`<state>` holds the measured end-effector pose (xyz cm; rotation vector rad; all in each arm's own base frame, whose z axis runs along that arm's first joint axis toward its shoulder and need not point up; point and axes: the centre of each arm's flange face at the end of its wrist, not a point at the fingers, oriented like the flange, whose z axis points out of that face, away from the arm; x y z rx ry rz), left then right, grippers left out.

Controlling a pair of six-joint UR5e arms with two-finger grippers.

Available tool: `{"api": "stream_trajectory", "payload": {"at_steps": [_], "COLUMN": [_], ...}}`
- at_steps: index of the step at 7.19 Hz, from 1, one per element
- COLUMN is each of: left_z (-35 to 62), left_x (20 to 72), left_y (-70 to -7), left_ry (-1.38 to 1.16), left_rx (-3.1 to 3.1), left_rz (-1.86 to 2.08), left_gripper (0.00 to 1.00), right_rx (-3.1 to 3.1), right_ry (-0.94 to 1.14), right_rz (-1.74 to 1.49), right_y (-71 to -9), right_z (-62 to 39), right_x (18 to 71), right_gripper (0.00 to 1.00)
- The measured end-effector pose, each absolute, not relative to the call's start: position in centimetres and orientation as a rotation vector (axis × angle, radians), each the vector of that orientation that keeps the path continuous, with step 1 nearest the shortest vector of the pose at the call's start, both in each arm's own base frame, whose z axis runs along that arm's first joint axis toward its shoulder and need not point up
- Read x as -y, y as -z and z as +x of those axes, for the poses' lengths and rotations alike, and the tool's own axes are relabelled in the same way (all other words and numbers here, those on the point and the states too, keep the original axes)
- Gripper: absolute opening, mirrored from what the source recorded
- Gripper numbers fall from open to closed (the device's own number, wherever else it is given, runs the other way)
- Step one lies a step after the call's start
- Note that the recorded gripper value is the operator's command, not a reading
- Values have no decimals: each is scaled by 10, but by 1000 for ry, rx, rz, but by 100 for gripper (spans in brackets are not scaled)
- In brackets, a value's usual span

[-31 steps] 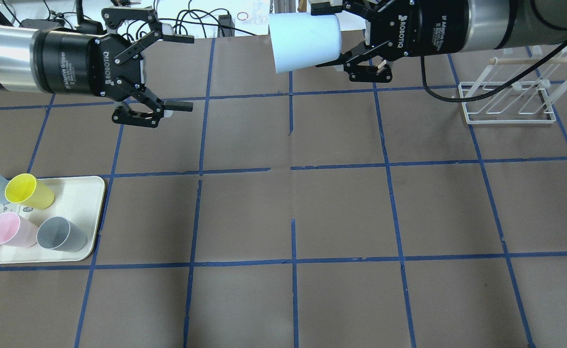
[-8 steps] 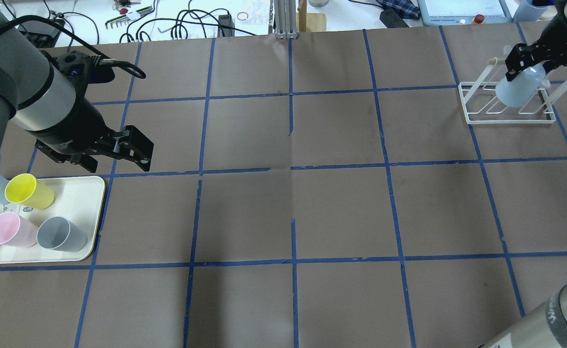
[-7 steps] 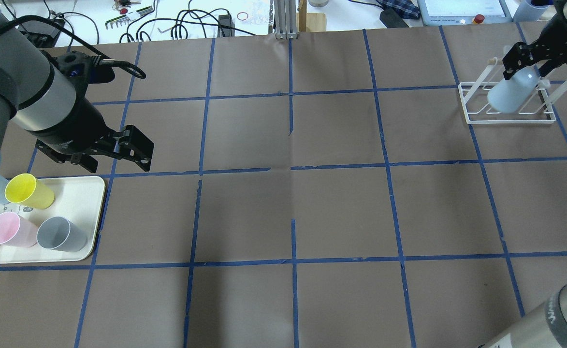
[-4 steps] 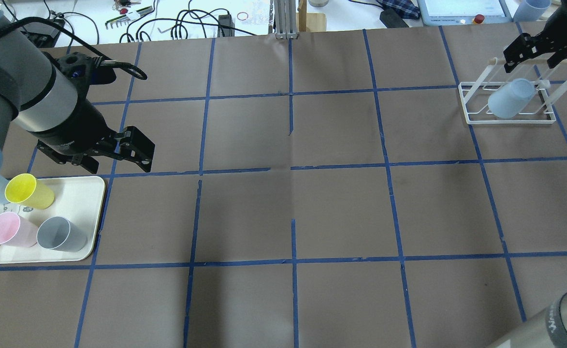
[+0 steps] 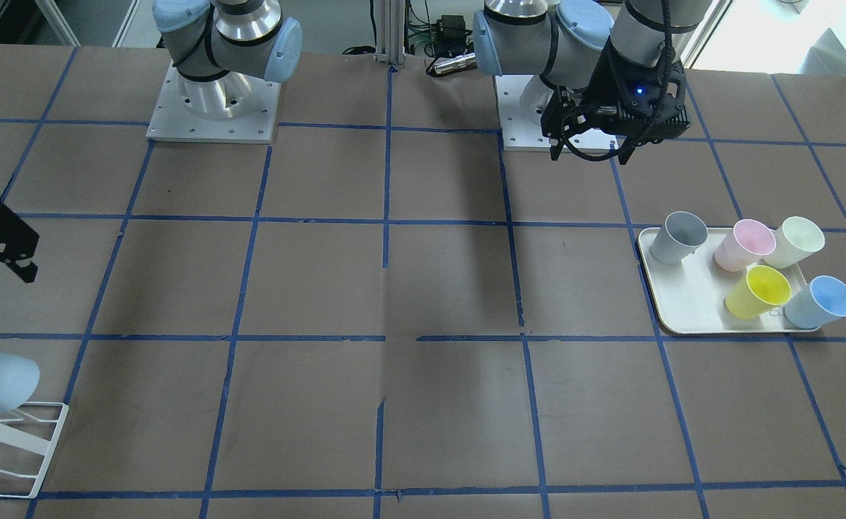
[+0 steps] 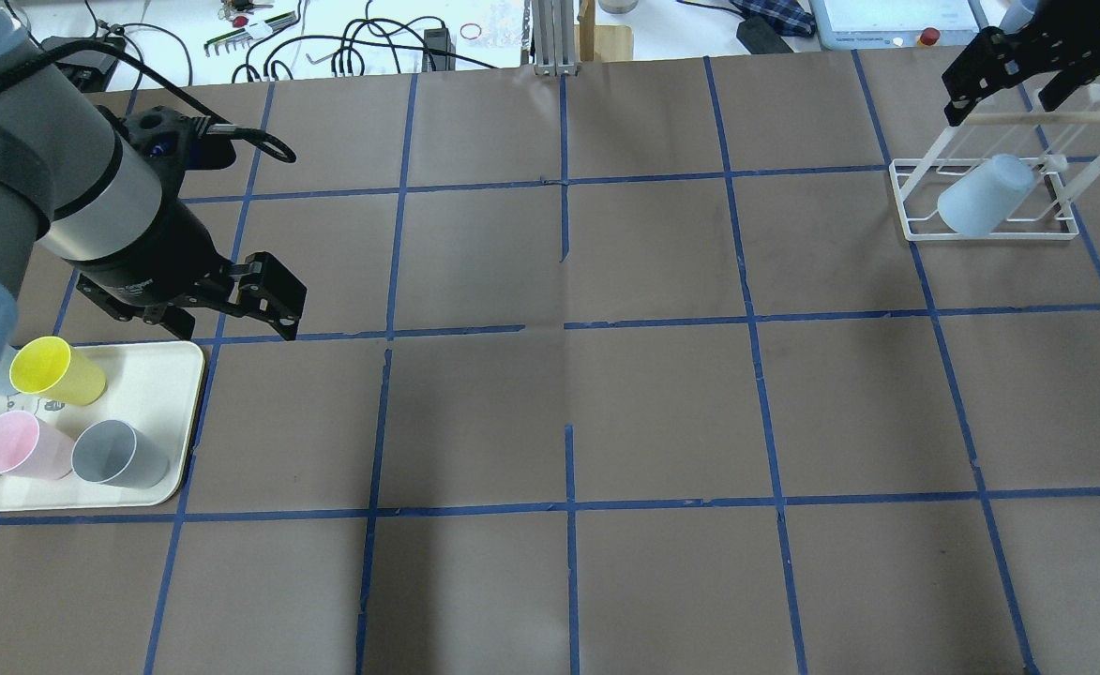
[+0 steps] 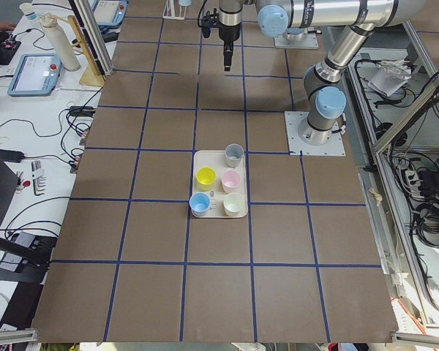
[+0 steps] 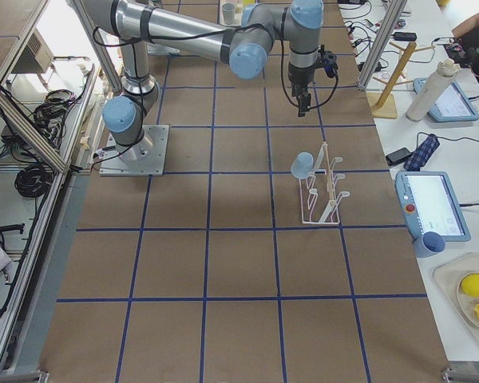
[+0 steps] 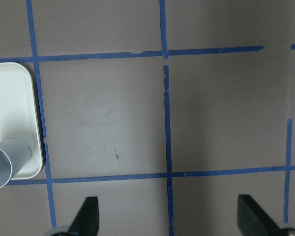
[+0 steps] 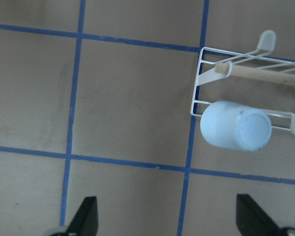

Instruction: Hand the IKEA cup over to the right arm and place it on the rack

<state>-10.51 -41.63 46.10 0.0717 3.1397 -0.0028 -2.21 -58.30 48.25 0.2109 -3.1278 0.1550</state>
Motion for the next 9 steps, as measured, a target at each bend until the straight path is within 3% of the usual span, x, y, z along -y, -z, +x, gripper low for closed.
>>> {"api": "stream_trajectory", "payload": {"at_steps": [4,9], "left_z": [-106,-107], "left_x": [419,419], "left_y": [-461,-461], "left_ry": [0,3], "left_rx": [-3137,-3143], "left_rz": [76,79], "left_gripper": [100,100], "right_rx": [3151,3159], "right_ry": [-54,-22], "right_rz": [141,62], "right_y": [-515,-521], "right_z": [113,147], "right_x": [527,505], "right_gripper": [100,100]}}
